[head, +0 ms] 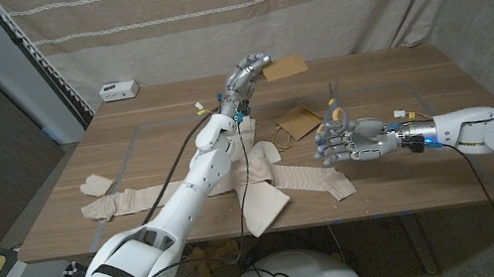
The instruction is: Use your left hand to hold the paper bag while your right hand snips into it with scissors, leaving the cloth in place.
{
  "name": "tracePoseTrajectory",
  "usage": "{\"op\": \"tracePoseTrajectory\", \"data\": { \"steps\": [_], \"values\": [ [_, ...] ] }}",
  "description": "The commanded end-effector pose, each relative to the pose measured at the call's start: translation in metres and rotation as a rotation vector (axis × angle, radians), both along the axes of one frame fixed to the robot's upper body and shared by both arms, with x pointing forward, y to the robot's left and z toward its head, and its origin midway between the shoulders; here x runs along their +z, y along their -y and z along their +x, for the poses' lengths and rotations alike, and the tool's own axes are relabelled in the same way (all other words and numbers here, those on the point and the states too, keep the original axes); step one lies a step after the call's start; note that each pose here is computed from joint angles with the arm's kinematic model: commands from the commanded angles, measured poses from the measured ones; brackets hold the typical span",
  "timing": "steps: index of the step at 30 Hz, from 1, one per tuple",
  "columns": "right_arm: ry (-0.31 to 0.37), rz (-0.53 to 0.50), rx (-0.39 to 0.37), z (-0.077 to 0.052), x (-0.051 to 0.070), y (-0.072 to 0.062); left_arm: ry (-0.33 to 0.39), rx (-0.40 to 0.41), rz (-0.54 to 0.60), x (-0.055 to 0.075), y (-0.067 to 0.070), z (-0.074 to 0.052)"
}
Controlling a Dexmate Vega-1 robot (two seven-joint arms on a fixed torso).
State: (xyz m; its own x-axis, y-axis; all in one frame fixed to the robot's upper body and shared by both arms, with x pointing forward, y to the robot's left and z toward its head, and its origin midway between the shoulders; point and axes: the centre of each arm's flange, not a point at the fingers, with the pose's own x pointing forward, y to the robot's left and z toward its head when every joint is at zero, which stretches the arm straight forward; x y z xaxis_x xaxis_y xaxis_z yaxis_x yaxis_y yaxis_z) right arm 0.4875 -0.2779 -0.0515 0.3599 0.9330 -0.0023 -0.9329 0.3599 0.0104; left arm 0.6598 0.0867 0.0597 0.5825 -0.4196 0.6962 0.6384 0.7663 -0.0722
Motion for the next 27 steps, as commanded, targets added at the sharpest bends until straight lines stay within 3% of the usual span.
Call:
{"op": "tracePoseTrajectory", "data": {
  "steps": [1, 18, 27],
  "values": [
    [0.024, -0.123, 0.001, 0.002, 0.009, -0.005, -0.006, -0.033, 0.012, 0.003, 0.003, 0.002],
    [0.053, -0.240, 0.010, 0.010, 0.016, -0.013, -0.027, -0.066, 0.016, -0.001, 0.007, 0.000],
    [0.066, -0.272, 0.010, 0.012, 0.024, -0.013, -0.035, -0.100, 0.044, -0.002, 0.017, 0.002]
  ]
}}
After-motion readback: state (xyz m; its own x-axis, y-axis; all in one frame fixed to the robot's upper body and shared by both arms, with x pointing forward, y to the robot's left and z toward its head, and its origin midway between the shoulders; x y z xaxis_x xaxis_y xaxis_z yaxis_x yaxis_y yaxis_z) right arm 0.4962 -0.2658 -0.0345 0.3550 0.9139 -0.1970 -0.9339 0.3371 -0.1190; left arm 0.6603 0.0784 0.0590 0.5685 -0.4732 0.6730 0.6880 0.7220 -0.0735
